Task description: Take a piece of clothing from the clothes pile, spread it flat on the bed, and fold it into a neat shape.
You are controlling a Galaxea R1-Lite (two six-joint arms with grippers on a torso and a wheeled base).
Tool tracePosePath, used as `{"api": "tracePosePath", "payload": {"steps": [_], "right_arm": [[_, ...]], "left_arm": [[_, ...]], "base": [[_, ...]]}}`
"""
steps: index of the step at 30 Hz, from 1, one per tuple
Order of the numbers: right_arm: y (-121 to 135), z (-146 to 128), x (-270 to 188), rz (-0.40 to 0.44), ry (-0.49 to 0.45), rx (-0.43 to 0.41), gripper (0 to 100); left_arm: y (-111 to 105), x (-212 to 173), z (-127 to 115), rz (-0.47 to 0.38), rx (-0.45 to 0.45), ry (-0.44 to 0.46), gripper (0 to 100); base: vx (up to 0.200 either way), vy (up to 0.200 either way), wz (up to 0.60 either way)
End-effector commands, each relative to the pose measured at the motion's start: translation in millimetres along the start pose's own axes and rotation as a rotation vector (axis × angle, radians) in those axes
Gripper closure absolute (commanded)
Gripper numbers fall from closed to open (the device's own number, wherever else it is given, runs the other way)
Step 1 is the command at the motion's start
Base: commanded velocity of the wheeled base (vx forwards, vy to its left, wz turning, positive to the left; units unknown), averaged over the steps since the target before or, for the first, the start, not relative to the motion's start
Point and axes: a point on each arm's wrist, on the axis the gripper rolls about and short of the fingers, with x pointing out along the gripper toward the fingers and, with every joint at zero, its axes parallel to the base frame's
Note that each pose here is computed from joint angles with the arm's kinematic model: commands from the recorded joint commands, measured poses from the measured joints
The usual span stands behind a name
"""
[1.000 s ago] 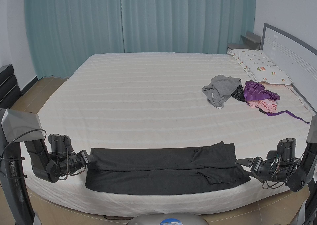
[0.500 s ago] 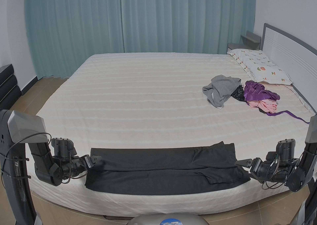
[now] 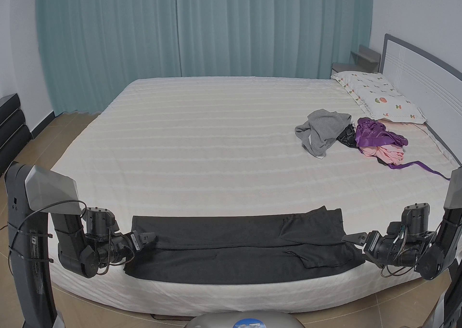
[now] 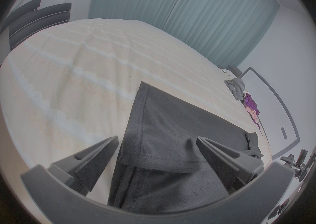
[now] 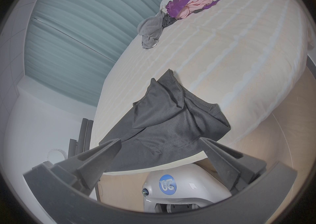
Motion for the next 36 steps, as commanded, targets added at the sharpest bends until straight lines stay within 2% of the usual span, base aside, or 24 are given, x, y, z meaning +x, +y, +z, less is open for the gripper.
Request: {"api": "tracePosePath", "payload": {"steps": [1, 5, 6, 18, 25, 36], "right_arm": [[-1, 0, 1, -0.003, 0.003, 0.002, 0], [-1, 0, 1, -0.003, 0.003, 0.002, 0], [-1, 0, 0, -0.002, 0.002, 0.001, 0], [1, 1, -1, 0.004, -0.011, 0.020, 0], [1, 4, -4, 0.008, -0.027, 0.026, 0], [1, 4, -4, 0.009, -0.028, 0.025, 0]], "left_arm": [[1, -3, -8, 0.008, 0.001, 0.030, 0], [0, -2, -8, 0.007, 0.002, 0.029, 0], [0, -2, -7, 0.006, 0.002, 0.028, 100], [-1, -1, -4, -0.001, -0.008, 0.010, 100], [-2, -3, -1, -0.014, -0.058, -0.022, 100], [-8, -18, 8, 0.019, -0.050, -0.084, 100]], "base": [[0.000, 0.000, 0.00], [0.000, 0.000, 0.00], [0.000, 0.000, 0.00], [0.000, 0.000, 0.00], [0.000, 0.000, 0.00], [0.000, 0.000, 0.00]]}}
